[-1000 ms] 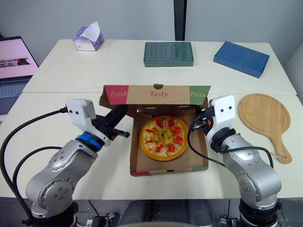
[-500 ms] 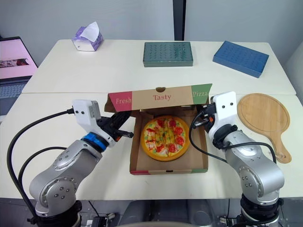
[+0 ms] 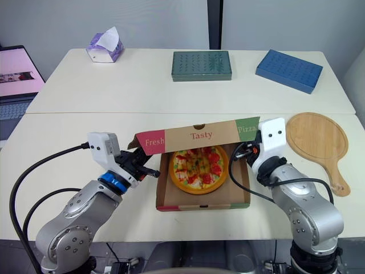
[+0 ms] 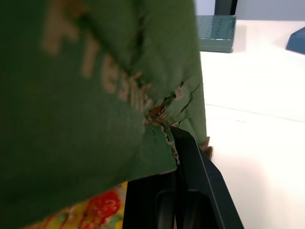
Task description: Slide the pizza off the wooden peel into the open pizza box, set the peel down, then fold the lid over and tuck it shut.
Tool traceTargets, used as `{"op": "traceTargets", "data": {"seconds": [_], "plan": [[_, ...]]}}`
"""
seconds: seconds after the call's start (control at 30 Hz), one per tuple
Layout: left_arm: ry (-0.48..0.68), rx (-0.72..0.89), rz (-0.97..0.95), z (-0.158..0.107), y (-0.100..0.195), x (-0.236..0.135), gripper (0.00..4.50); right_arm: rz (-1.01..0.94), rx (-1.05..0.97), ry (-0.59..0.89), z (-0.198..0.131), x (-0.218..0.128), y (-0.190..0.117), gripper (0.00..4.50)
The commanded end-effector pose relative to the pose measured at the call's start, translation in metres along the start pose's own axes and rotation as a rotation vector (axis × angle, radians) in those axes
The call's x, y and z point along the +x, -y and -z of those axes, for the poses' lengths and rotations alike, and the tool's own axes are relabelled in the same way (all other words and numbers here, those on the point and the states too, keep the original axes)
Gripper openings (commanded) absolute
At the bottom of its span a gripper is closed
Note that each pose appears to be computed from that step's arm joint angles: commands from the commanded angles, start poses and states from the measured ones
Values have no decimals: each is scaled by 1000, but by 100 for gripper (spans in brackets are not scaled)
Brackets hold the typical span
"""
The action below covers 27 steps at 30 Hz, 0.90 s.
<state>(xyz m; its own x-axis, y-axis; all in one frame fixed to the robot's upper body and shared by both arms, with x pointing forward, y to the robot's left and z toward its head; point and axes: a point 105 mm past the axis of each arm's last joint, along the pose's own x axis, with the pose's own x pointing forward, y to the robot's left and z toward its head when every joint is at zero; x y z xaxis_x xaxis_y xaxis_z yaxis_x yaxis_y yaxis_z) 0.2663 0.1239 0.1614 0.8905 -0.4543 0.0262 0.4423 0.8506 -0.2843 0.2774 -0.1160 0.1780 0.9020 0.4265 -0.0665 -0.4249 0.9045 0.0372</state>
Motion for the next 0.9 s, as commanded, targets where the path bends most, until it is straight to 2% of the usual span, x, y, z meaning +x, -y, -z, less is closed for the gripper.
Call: {"op": "traceTargets", "data": {"seconds": [0.03,0.43,0.77,0.9], "plan": [[-30,-19,87,5,17,5,0,-156,8,67,-20,-4,-31,2],[-21,-11,104,-3,18,11,0,-130,-9,9,-11,-2,-28,2],[-132,-4,90,25,9,-3,0,-109,-18,-19,2,-5,-25,2],[-129,-17,107,27,11,-7,0,-87,-18,-25,7,-7,-20,2]]}}
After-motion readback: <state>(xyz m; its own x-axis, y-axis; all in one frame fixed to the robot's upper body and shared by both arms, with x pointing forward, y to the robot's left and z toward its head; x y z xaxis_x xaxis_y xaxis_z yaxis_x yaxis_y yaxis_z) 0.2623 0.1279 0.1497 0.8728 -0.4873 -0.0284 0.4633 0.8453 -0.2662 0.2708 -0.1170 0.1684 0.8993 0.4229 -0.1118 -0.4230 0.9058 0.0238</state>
